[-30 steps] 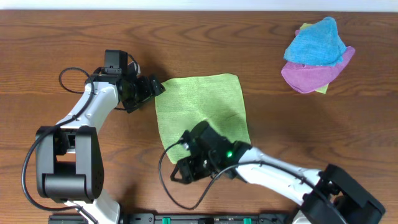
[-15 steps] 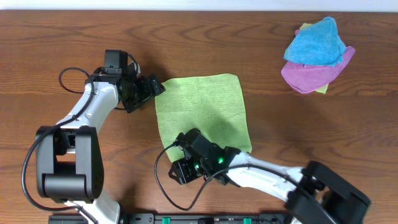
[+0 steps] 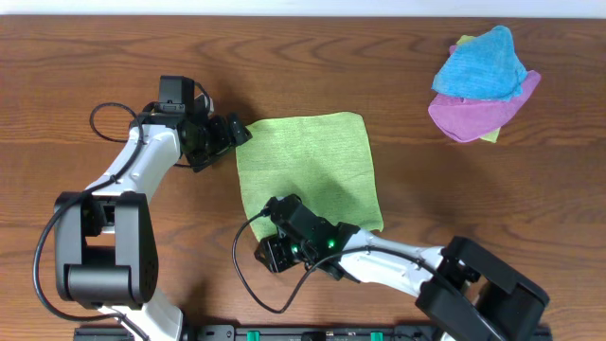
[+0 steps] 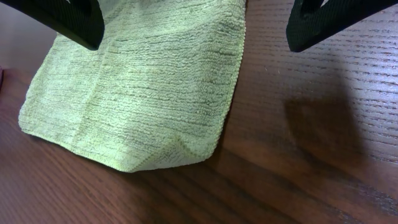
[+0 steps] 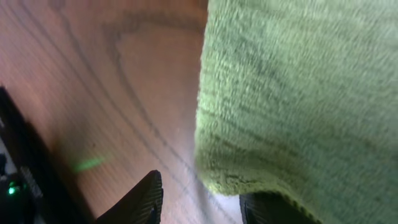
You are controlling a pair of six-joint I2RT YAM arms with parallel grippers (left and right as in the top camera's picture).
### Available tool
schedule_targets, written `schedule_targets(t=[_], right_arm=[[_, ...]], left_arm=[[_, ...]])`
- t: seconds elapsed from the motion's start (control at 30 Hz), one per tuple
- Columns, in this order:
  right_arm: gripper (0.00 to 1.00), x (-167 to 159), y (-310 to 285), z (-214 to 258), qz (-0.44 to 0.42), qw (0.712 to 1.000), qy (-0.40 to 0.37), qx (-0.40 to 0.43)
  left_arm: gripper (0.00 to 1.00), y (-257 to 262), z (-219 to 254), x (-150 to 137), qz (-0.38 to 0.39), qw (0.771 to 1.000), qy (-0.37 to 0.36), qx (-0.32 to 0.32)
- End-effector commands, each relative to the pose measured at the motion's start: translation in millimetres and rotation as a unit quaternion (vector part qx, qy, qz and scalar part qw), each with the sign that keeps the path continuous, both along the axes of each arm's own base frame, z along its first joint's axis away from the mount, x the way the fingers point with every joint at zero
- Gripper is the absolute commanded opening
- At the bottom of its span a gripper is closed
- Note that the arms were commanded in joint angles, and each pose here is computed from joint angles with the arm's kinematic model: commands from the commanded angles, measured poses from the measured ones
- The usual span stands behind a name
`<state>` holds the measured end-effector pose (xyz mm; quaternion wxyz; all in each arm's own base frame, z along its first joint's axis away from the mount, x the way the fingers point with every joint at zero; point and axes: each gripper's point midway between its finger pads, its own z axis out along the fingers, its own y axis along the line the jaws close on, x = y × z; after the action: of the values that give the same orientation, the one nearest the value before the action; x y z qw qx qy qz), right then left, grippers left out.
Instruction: Fold the cloth
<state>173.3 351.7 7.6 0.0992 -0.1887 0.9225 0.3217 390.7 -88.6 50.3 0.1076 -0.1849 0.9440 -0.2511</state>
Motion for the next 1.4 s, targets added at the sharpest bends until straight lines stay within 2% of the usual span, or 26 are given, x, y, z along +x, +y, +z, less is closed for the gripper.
schedule_targets(t=[0.0,0.77,1.07,1.23,1.3,1.37], right_arm=[[0.41,4,-1,-8,-0.011,1.0,-0.017,-0.015],[0.37,30,6,2,-0.051,0.996,-0.074,0.003],[0.35,31,7,-11,-0.068,0.996,-0.055,0.001],[0.26,35,13,-13,-0.074,0.995,-0.057,0.014],[0.18,36,14,-12,-0.074,0.995,-0.06,0.018],[0.04,35,20,-6,-0.068,0.995,-0.057,0.035]], left_arm=[[0.95,0,11,4,-0.007,1.0,-0.018,0.002],[0.97,0,11,4,-0.007,1.0,-0.018,0.002],[0.97,0,11,4,-0.007,1.0,-0.018,0.002],[0.97,0,10,3,-0.007,1.0,-0.015,0.002],[0.97,0,10,2,-0.007,1.0,-0.014,0.002],[0.97,0,10,2,-0.007,1.0,-0.015,0.002]])
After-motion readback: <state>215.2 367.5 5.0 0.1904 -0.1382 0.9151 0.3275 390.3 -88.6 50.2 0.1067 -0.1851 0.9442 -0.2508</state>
